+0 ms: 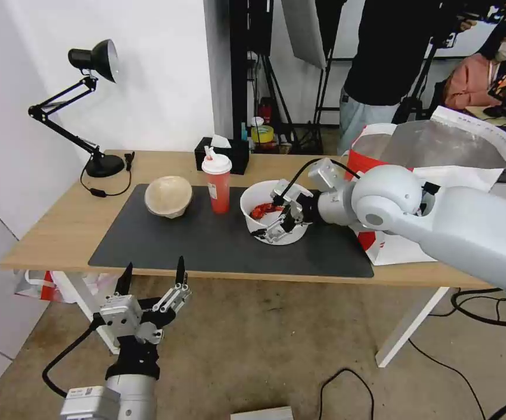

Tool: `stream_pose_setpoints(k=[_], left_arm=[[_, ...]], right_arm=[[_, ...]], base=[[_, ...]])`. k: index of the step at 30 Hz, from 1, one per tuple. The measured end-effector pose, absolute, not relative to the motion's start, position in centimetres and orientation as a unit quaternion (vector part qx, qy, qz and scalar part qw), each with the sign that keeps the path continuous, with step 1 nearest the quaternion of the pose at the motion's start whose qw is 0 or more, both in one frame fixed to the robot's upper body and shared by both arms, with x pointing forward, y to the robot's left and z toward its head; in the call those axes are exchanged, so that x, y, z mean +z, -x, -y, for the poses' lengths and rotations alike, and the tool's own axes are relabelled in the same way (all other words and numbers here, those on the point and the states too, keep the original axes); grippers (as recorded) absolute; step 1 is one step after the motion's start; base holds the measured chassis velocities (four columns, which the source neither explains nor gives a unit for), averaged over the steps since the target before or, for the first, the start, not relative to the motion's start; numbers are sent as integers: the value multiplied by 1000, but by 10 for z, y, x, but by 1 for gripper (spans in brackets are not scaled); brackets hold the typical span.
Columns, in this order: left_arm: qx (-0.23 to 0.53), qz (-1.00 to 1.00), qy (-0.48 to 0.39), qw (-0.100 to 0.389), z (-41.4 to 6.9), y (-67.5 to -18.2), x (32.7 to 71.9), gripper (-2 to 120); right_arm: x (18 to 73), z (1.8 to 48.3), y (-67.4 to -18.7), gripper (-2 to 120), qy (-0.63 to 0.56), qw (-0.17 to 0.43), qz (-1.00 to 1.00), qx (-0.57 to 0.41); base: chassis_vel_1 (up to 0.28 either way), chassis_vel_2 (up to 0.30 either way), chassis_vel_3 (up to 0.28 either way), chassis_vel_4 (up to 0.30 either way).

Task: Pick up the trash from the table and place it into the takeout bag.

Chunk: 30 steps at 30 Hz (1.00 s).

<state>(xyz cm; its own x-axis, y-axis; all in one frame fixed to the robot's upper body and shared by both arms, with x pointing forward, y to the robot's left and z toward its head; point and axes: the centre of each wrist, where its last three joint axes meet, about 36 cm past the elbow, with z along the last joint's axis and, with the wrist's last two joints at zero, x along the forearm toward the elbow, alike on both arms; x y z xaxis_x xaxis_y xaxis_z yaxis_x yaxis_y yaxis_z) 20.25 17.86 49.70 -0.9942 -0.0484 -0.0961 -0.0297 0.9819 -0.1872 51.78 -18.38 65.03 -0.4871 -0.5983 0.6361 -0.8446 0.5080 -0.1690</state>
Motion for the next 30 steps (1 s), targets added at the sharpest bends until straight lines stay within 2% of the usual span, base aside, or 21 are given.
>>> stream_pose_setpoints(k=[30], left_arm=[[-100, -993, 21, 53, -174, -204, 498, 100]], right_arm=[[642, 191, -559, 100, -416, 282, 832, 237]], base=[[0, 0, 0, 0]])
